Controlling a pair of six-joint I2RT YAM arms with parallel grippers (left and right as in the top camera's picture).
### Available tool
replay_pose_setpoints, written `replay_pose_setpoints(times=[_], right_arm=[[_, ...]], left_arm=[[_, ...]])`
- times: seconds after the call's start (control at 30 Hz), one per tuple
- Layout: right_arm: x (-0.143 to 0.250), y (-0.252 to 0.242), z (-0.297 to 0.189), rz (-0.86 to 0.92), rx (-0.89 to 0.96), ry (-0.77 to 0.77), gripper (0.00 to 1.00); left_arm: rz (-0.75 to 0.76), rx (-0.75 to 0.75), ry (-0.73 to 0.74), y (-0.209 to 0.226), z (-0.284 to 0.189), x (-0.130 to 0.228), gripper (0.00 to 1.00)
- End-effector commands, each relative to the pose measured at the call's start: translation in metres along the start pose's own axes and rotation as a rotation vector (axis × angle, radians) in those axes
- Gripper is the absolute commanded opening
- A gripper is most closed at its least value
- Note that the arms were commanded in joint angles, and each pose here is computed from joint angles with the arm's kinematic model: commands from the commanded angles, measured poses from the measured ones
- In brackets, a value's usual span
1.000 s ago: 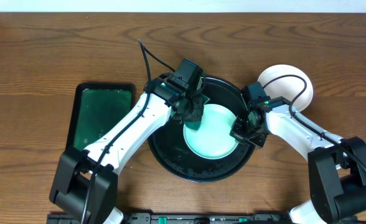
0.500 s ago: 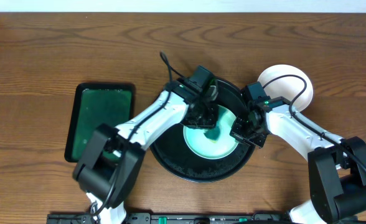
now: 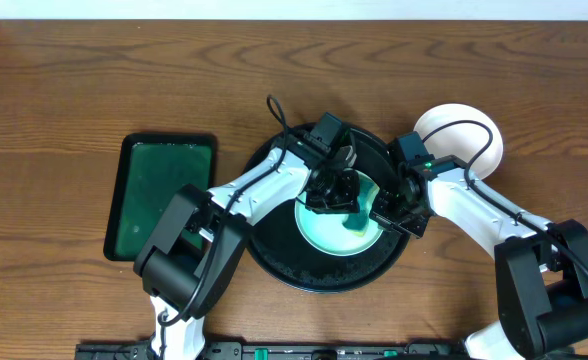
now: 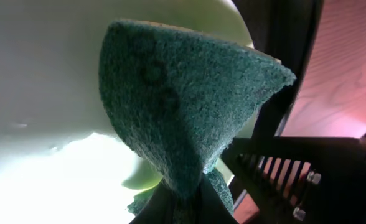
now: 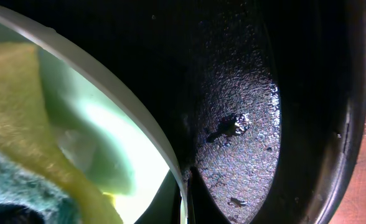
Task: Clean dirty plates on tray and stack at the side
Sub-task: 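Scrub the pale plate with the sponge while right gripper holds its rim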
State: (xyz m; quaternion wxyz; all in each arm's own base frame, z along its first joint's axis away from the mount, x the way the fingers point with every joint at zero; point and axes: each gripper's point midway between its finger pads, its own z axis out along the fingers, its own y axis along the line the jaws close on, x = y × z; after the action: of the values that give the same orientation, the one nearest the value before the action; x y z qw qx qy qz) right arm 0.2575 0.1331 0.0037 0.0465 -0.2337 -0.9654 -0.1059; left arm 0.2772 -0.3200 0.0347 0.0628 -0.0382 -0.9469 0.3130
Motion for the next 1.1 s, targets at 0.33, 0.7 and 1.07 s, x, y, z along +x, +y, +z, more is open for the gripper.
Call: replay_pose_setpoints(times=[0.33, 0.7, 1.07], right_arm=[[-0.007, -0.023, 0.006, 0.031, 0.091, -0.021, 0.01], [-0.007, -0.023, 0.006, 0.023, 0.091, -0.021, 0.01], [-0.007, -0.023, 0.006, 0.016, 0.092, -0.021, 0.01]], left_arm=[[-0.173, -0.171, 0.02, 0.059, 0.008, 0.007, 0.07], [-0.207, -0.426, 0.017, 0.125, -0.024, 0.01, 0.07], [-0.129, -0.563, -0.168, 0.129, -0.05, -0.036, 0.07]])
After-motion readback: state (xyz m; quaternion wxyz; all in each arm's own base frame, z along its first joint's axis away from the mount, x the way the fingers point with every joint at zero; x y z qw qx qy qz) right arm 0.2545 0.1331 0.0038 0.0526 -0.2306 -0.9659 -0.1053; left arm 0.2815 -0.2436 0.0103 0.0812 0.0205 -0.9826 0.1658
